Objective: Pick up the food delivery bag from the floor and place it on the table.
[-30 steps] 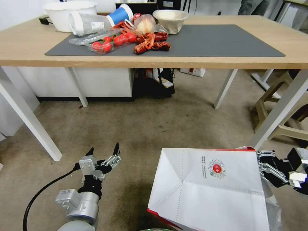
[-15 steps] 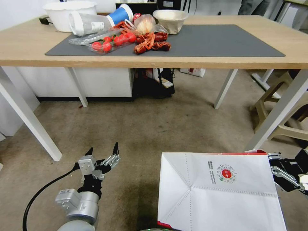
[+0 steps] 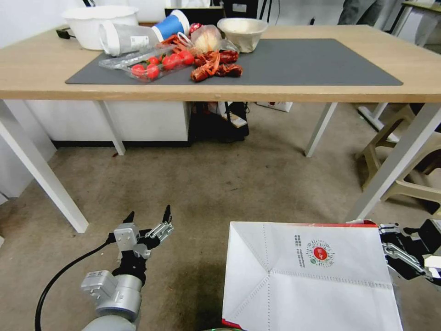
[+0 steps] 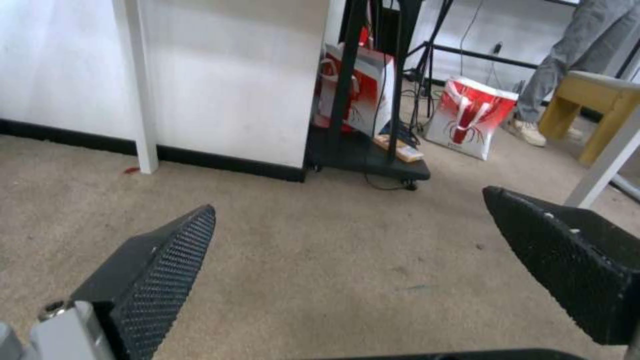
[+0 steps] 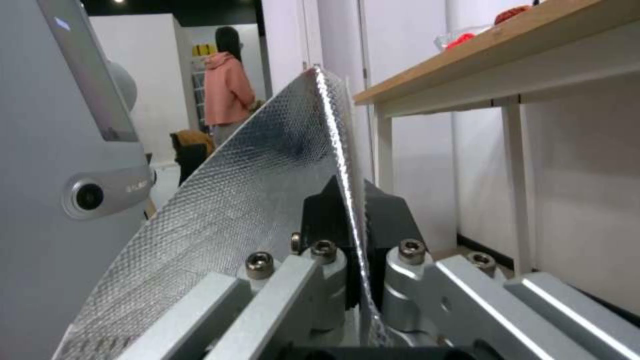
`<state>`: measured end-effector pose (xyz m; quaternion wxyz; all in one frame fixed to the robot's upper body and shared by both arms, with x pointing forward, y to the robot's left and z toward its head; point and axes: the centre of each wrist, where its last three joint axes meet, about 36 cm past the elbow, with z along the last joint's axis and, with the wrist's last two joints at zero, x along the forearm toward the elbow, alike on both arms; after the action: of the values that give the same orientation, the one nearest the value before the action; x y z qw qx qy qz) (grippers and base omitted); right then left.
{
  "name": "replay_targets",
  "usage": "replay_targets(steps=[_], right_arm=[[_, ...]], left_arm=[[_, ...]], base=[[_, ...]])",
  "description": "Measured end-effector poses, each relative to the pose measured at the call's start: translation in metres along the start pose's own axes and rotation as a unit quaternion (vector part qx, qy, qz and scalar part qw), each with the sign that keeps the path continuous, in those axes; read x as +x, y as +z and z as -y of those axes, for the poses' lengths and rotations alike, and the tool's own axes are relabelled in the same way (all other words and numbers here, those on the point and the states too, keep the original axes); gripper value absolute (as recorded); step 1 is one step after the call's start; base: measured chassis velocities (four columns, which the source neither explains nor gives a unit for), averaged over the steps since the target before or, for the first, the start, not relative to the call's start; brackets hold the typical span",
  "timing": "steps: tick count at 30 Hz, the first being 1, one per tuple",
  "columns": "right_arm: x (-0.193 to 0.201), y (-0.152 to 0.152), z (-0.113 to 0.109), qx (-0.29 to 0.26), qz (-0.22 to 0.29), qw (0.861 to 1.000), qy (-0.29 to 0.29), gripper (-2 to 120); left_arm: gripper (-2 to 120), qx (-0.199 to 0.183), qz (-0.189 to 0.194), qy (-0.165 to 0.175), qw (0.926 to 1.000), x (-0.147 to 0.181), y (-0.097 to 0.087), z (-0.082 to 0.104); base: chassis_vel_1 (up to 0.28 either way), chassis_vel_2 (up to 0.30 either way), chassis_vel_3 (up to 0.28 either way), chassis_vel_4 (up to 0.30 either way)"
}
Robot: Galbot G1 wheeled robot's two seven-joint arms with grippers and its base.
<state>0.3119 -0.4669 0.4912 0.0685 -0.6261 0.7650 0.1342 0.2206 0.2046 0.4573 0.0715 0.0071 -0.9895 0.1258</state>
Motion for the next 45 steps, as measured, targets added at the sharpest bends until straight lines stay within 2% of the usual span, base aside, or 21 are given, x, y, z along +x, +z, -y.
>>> replay_targets(steps=[45], right_arm=[[-0.0048, 0.0077, -0.0077, 0.008, -0.004, 1.000, 0.003, 0]], left_arm=[[100, -0.001, -0.001, -0.007, 1.0000, 0.0000, -0.0011, -0.0008]], base=[[0.000, 0.000, 0.000, 0.000]])
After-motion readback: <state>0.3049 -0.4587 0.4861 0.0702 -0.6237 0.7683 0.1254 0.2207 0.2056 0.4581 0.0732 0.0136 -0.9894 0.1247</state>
